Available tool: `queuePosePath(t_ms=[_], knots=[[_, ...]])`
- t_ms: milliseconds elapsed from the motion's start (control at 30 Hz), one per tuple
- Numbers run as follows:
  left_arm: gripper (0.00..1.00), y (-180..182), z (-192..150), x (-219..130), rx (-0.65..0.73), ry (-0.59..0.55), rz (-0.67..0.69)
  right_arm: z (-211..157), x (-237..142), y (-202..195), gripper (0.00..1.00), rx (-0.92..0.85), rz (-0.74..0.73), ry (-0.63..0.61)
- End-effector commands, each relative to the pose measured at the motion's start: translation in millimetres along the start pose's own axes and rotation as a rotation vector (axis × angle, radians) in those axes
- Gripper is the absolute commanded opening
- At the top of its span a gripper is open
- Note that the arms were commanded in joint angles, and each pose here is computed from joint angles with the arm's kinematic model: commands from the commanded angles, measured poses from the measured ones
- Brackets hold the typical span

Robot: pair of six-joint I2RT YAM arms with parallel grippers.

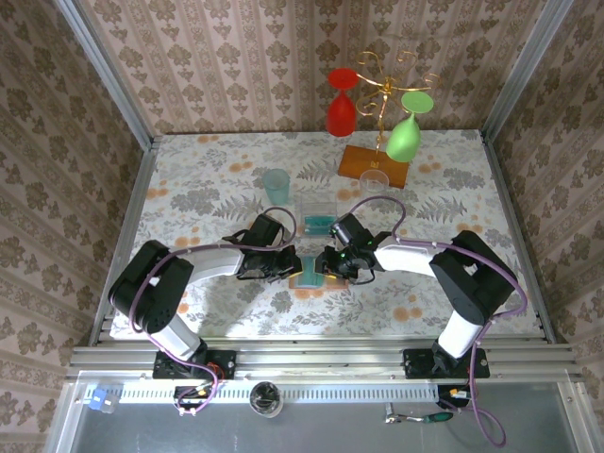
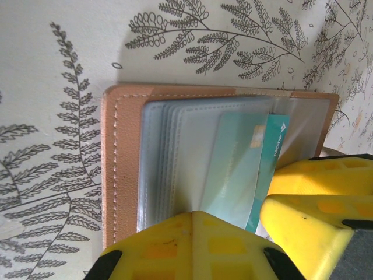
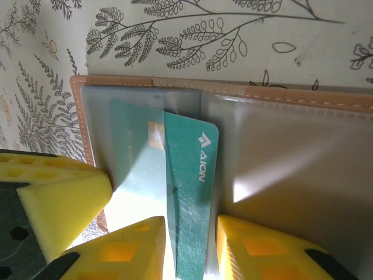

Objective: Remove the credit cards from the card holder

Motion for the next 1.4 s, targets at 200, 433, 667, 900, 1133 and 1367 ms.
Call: queuePosePath(t_ms=[200, 433, 667, 900, 1133, 1367], knots=[[0.0, 6, -3, 5, 0.012, 0.016, 0.043, 3, 2, -2, 0.24, 0.05, 0.061, -0.021], [0.0, 7, -3, 5, 0.009, 0.015, 0.044, 6, 1, -1, 0.19, 0.052, 0.074, -0.034], [0.0, 7, -3, 5, 0.009, 0.018, 0.047, 9, 2, -1, 0.15, 0.057, 0.084, -0.038], [0.0, 9, -4, 6, 0.006, 0.02, 0.05, 8, 2, -3, 0.11, 0.058, 0.084, -0.038], [0.0, 7, -3, 4, 0.01, 0.018, 0.048, 9, 1, -4, 0.09, 0.057, 0.081, -0.042], [0.0, 6, -2, 3, 0.009, 0.013, 0.043, 8, -5, -9, 0.08, 0.053, 0.064, -0.047]])
Point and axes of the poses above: each hand's point on the last joint's axis, 136 mm out from that joint toward the fingers, its own x axis out along the fingers, its own y axis along the line the jaws close on, z = x × y, the point moved 5 cm from there along -x, back along the fingers, and after that the axes turned 14 degrees about -x, right-handed, at the moved point
